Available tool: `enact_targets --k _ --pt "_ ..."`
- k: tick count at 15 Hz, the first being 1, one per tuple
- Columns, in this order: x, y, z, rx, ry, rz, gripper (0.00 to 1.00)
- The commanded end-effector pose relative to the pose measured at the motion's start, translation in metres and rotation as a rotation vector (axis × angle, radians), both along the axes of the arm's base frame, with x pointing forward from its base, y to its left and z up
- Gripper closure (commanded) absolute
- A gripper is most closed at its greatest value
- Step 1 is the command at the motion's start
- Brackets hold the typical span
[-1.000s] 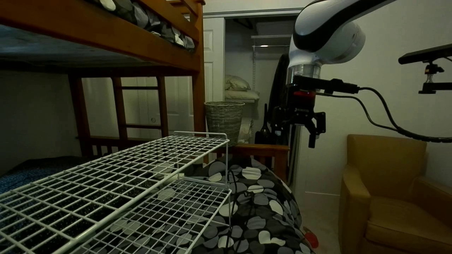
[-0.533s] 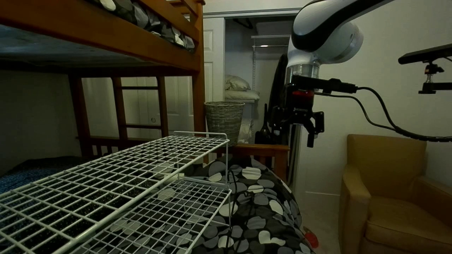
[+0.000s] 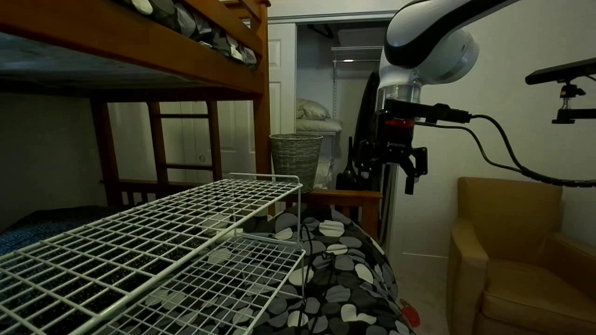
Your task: Remove the black coat hanger from the bottom rack and hang it on the top rack
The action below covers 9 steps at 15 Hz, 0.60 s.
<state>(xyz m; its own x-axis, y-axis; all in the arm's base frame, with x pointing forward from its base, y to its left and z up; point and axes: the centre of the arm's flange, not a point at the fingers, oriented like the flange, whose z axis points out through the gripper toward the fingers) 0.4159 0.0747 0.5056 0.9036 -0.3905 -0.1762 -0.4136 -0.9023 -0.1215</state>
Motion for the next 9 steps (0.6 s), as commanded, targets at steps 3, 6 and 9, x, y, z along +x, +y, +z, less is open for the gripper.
enact_targets --k 3,6,9 --pt "0.0 0.0 0.0 0.0 0.0 0.0 0.0" --pt "0.0 0.0 0.0 0.0 0.0 0.0 0.0" --pt "0.026 -0.023 -0.038 -0.07 0.046 -0.091 0.0"
